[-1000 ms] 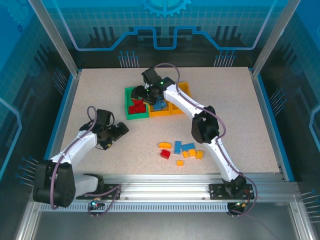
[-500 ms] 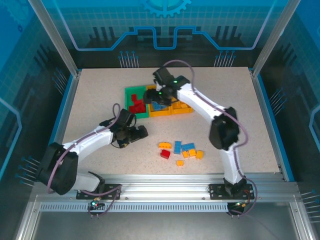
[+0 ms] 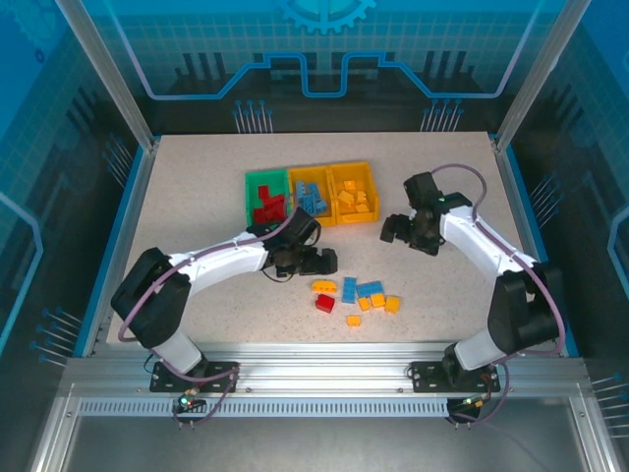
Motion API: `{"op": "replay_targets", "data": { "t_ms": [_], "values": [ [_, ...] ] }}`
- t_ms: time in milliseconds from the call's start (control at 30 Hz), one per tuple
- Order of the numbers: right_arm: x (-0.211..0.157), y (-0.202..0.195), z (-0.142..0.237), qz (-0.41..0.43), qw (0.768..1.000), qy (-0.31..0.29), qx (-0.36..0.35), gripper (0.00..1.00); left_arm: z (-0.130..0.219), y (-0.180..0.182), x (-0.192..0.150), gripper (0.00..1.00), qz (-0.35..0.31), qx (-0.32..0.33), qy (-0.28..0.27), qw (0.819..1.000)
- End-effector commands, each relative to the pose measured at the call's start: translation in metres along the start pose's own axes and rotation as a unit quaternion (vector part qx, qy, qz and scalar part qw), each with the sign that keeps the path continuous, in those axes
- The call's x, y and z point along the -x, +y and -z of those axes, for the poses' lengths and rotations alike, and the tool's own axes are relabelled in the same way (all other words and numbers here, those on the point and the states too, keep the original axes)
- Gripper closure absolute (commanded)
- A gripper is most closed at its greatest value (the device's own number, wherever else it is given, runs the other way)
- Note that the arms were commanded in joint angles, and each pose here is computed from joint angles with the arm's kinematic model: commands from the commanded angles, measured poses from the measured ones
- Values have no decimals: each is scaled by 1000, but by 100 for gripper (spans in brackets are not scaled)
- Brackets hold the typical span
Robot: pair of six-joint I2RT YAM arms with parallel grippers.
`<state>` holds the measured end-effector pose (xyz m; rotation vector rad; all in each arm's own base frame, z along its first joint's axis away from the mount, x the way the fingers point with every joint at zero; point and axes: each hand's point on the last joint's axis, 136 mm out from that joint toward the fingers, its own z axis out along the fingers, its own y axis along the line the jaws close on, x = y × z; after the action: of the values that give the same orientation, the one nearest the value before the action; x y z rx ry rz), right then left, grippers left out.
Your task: Sort the legos into containers by color
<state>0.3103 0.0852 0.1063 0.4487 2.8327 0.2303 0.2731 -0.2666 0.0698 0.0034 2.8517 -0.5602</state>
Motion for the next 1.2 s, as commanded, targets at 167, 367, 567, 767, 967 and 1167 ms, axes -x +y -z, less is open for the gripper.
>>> {"op": "replay_targets", "data": {
  "t_ms": [167,367,567,767,967,1167],
  "values": [
    [-1,-28,13,-28,999,-20,-2,12,-14,8,-32,1,-22,71,68,995],
    [-6,-31,7,-33,999,-15,-1,11,-5,3,-34,1,-31,72,55,995],
    [-8,-34,5,-30,999,-12,-3,11,7,-5,-24,1,-158,54,31,986],
    [-7,-40,9,-36,999,-18,-7,11,2,-7,-26,1,-291,48,61,954],
    [-9,-47,13,-47,999,-23,-8,11,-4,-2,-30,1,-361,49,80,928],
    [-9,-48,14,-50,998,-22,-6,11,-11,-3,-18,3,-410,48,81,907]
  ]
}}
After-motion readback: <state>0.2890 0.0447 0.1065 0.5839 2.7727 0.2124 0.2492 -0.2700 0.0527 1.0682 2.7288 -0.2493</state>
